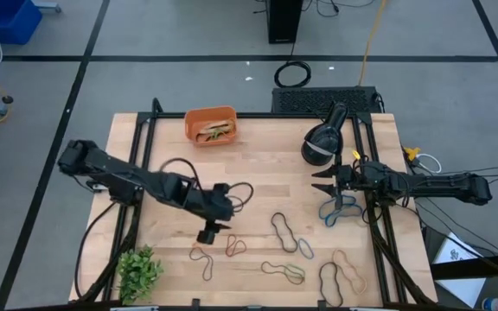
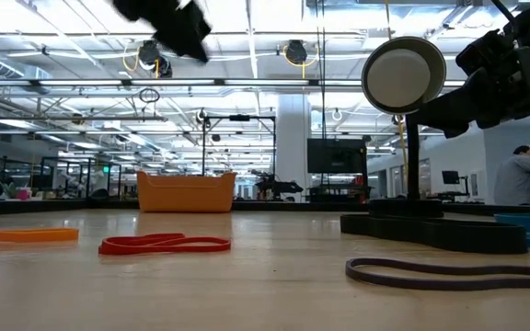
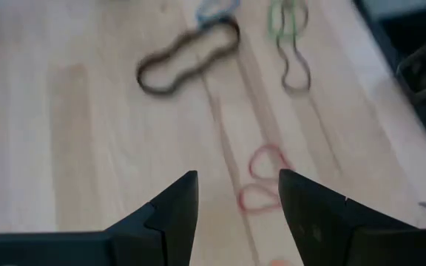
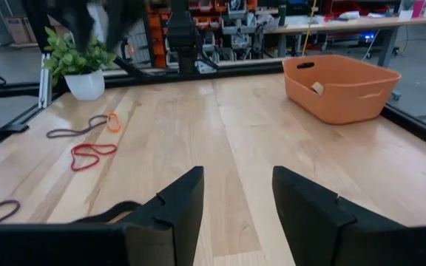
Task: Pick and place rubber bands into bin
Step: Put the red rubber band into the orange container
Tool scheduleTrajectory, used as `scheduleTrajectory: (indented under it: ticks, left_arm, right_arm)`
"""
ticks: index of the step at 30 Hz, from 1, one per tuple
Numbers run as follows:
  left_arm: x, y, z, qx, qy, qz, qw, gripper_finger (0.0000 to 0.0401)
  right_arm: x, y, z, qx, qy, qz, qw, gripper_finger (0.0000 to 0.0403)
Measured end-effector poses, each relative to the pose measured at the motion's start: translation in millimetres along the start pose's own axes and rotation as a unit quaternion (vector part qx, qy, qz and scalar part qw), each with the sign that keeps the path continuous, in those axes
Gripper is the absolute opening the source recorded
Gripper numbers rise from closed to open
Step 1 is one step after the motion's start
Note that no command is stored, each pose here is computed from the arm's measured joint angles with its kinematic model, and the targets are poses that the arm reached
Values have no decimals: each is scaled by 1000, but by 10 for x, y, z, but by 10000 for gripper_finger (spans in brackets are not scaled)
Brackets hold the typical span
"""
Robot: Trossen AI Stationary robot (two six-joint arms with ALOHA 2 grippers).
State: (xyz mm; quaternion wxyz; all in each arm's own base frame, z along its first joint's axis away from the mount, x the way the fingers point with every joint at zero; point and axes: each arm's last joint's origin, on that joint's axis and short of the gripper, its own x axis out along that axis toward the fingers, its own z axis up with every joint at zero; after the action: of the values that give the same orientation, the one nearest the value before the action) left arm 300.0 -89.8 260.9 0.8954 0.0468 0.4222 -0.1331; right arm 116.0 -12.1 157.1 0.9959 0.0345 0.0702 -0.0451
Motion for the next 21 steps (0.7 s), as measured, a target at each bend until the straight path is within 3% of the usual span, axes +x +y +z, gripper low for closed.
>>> scheduleTrajectory:
  ticks: [11, 21]
  left_arm:
    - [833, -266, -206, 88, 82, -49, 992, 195]
    - [1168, -598, -365, 132, 100, -110, 980, 195]
  right_arm:
    - [11, -1, -18, 9, 10, 0, 1000, 155]
    - [13, -1, -24, 9, 13, 0, 1000, 155]
